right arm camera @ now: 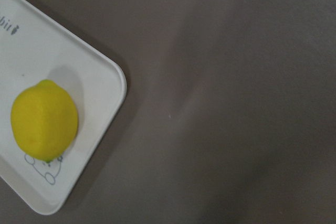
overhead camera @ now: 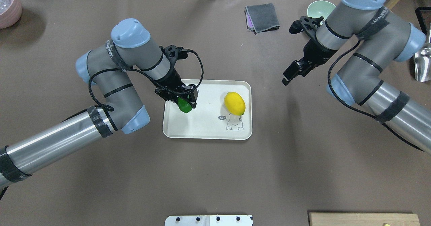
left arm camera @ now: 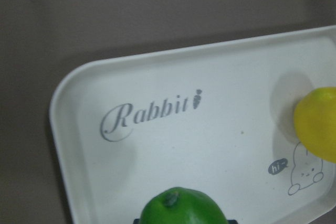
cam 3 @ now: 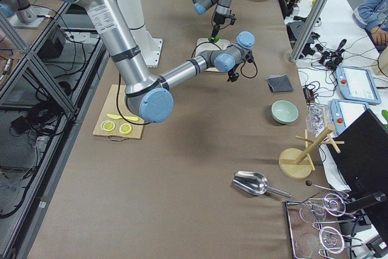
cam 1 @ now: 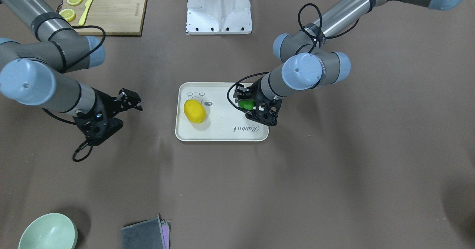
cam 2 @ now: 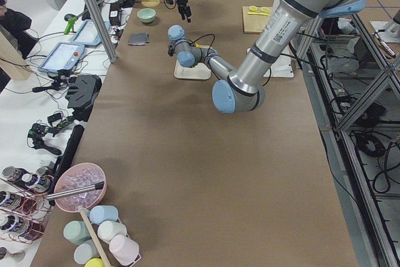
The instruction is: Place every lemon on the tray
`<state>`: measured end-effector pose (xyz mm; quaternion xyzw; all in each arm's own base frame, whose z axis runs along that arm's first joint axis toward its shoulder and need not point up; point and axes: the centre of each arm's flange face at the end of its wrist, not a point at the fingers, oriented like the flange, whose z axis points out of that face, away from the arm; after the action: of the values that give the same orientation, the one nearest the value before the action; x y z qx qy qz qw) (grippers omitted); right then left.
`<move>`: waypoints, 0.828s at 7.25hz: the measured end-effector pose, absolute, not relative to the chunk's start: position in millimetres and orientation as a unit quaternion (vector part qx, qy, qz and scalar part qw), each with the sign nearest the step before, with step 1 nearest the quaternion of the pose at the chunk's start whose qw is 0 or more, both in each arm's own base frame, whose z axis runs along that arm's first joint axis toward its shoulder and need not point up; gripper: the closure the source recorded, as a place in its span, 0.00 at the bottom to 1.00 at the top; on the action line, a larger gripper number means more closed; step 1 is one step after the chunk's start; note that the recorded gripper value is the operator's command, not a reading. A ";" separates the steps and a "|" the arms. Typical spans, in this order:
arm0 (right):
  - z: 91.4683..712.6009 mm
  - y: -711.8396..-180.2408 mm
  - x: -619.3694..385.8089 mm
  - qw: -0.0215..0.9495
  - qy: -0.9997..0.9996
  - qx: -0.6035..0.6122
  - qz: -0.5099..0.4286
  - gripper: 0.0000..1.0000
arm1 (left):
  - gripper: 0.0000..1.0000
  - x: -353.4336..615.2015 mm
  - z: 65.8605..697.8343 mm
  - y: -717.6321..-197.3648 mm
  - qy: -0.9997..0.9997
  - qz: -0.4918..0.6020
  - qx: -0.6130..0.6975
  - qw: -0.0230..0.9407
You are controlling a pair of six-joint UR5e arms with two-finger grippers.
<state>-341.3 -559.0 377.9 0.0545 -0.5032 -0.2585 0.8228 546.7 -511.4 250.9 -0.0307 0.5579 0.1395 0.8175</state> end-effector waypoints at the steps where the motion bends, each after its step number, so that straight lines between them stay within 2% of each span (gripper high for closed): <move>1: 398.6 -545.9 -319.8 0.820 -0.508 0.055 -0.257 0.01 | 0.02 550.5 249.1 -508.9 0.558 0.141 -0.027 0.817; 3: 430.0 -538.9 -277.4 0.826 -0.508 0.062 -0.237 0.01 | 0.01 551.2 251.3 -507.5 0.560 0.142 -0.024 0.816; 6: 480.9 -546.6 -193.3 0.875 -0.461 0.038 -0.144 0.01 | 0.01 531.4 256.3 -511.3 0.561 0.134 -0.019 0.817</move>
<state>-193.3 -546.6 480.9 0.0381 -0.4607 -0.1435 0.8751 531.4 -511.3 256.3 -0.0194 0.5611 0.1335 0.8167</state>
